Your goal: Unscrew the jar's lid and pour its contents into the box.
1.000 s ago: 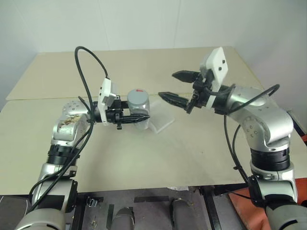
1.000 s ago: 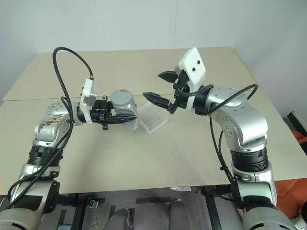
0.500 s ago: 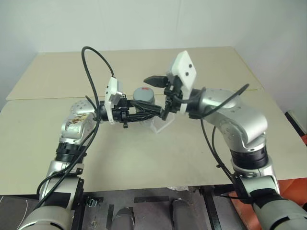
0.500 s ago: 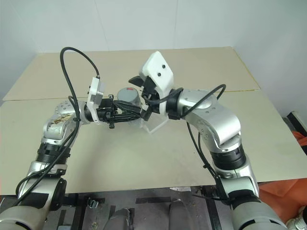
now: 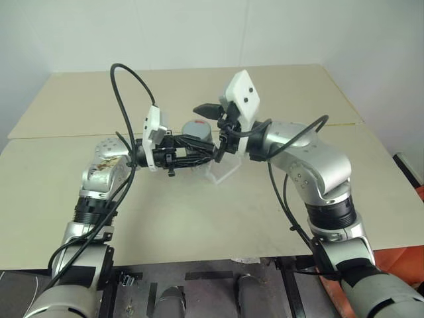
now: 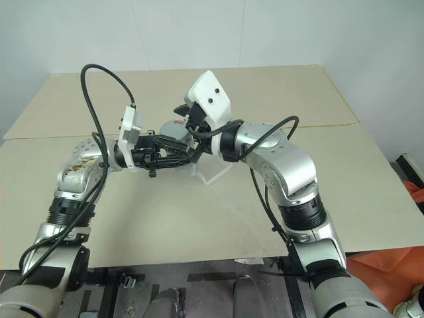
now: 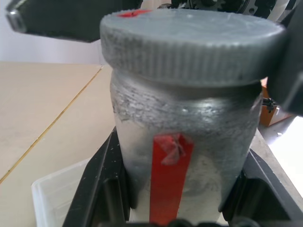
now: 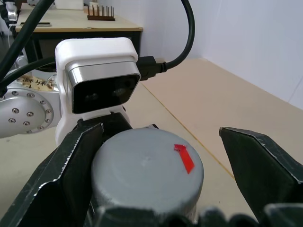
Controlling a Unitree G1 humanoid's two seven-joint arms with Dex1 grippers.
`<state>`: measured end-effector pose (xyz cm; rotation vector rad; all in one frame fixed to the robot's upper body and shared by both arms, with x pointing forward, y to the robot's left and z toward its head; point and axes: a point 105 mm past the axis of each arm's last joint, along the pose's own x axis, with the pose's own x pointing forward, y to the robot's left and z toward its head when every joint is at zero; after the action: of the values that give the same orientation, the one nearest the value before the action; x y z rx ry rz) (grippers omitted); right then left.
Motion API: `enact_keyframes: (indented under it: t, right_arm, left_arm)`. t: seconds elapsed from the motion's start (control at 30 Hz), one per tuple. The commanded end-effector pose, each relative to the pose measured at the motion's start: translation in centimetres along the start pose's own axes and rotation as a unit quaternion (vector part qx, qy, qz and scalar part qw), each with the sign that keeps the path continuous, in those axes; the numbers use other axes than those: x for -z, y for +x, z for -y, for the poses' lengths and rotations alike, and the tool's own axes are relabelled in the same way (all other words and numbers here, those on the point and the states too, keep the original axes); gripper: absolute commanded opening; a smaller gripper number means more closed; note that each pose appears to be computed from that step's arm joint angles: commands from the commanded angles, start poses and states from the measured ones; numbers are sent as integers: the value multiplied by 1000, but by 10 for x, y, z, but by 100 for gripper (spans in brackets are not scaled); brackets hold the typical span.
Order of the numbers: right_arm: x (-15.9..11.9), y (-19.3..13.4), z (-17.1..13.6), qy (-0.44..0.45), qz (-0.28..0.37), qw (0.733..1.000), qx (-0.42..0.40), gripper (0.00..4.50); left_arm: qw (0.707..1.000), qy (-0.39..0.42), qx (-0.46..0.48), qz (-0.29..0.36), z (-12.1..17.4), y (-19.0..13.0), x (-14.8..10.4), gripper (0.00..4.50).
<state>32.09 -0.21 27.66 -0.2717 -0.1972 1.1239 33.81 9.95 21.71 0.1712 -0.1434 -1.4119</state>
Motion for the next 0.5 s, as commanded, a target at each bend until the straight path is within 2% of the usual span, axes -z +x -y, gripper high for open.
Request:
enact_keyframes:
  t: [0.03,0.5]
  right_arm:
    - [-15,-18,19,-28,21,999,40,447]
    - [-8,-41,29,-26,9,997,71,447]
  left_arm:
    - [1000,30,8,5,4,-3,-11,193]
    - [999,31,11,4,6,-4,-11,193]
